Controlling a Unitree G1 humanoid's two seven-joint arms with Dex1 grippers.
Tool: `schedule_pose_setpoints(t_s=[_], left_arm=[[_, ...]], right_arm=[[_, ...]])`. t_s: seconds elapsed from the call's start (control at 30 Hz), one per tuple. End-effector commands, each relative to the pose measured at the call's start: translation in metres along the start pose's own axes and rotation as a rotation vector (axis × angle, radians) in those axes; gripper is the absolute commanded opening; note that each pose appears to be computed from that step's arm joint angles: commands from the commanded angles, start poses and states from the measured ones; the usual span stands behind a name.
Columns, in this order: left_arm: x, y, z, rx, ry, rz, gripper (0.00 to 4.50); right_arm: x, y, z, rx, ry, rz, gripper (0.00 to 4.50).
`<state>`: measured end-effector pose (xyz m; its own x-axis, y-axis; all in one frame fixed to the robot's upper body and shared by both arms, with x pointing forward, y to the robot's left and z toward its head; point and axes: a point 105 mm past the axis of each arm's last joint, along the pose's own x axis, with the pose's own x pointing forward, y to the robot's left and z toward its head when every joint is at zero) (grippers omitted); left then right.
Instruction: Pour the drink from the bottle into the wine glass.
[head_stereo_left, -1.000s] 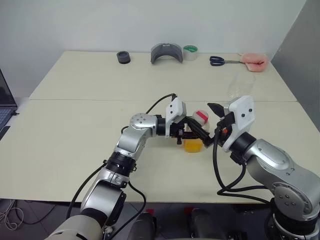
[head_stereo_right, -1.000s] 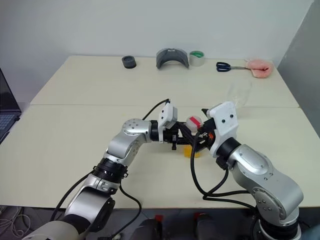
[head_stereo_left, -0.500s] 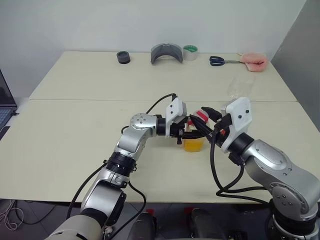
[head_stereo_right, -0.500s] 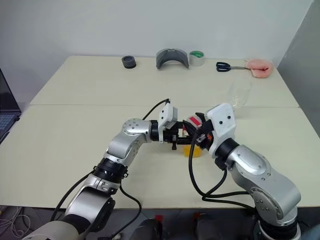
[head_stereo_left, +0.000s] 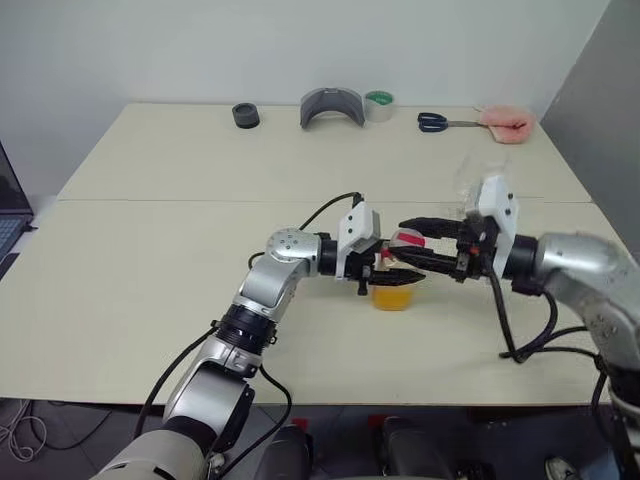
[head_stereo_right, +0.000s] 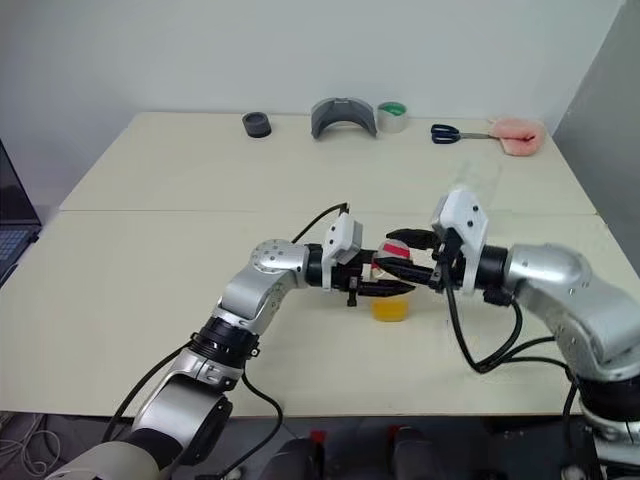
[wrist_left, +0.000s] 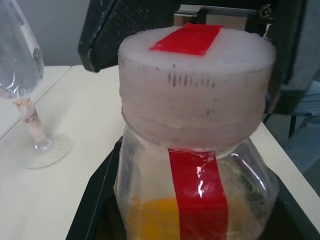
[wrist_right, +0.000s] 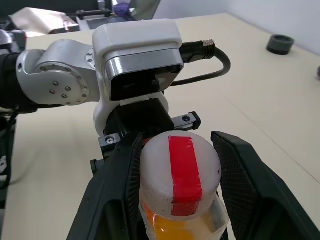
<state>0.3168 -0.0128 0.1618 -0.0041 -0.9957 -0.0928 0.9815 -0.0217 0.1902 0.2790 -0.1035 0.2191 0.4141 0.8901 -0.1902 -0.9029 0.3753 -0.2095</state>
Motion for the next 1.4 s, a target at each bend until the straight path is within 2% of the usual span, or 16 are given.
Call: schedule_pose_setpoints(t_s=[0.03, 0.2, 0.3, 0.4, 0.47, 0.6, 0.77, 1.0, 1.23, 1.27, 1.4], left_arm=[[0.000, 0.005, 0.025, 0.091, -0.054, 0.018, 1.83], [0.001, 0.006, 0.024, 0.089, -0.057, 0.027, 1.83], [0.002, 0.009, 0.023, 0.095, -0.054, 0.045, 1.83], [0.003, 0.013, 0.022, 0.093, -0.057, 0.065, 1.83], [0.004, 0.014, 0.022, 0.093, -0.058, 0.065, 1.83], [0.006, 0.012, 0.021, 0.089, -0.055, 0.055, 1.82], [0.006, 0.012, 0.021, 0.089, -0.055, 0.049, 1.82], [0.005, 0.012, 0.021, 0.088, -0.053, 0.049, 1.82], [0.003, 0.012, 0.021, 0.089, -0.047, 0.054, 1.82], [0.003, 0.013, 0.021, 0.089, -0.047, 0.054, 1.82], [0.002, 0.013, 0.021, 0.092, -0.044, 0.054, 1.82]], right_arm=[[-0.004, 0.015, 0.001, -0.020, -0.008, 0.048, 1.84], [-0.018, 0.011, 0.016, -0.046, -0.100, -0.156, 3.52], [-0.020, 0.022, 0.036, -0.012, -0.218, -0.270, 4.50], [-0.014, 0.033, 0.041, 0.016, -0.273, -0.419, 4.50], [-0.011, 0.031, 0.035, 0.041, -0.264, -0.545, 4.50], [0.001, 0.033, 0.022, 0.069, -0.219, -0.685, 4.50], [0.002, 0.032, 0.012, 0.074, -0.174, -0.725, 4.50], [-0.006, 0.019, 0.018, 0.069, -0.219, -0.810, 4.50], [-0.003, 0.020, 0.013, 0.093, -0.205, -0.802, 4.50], [-0.002, 0.020, 0.012, 0.097, -0.202, -0.799, 4.32], [0.003, 0.021, 0.006, 0.122, -0.180, -0.771, 4.15]])
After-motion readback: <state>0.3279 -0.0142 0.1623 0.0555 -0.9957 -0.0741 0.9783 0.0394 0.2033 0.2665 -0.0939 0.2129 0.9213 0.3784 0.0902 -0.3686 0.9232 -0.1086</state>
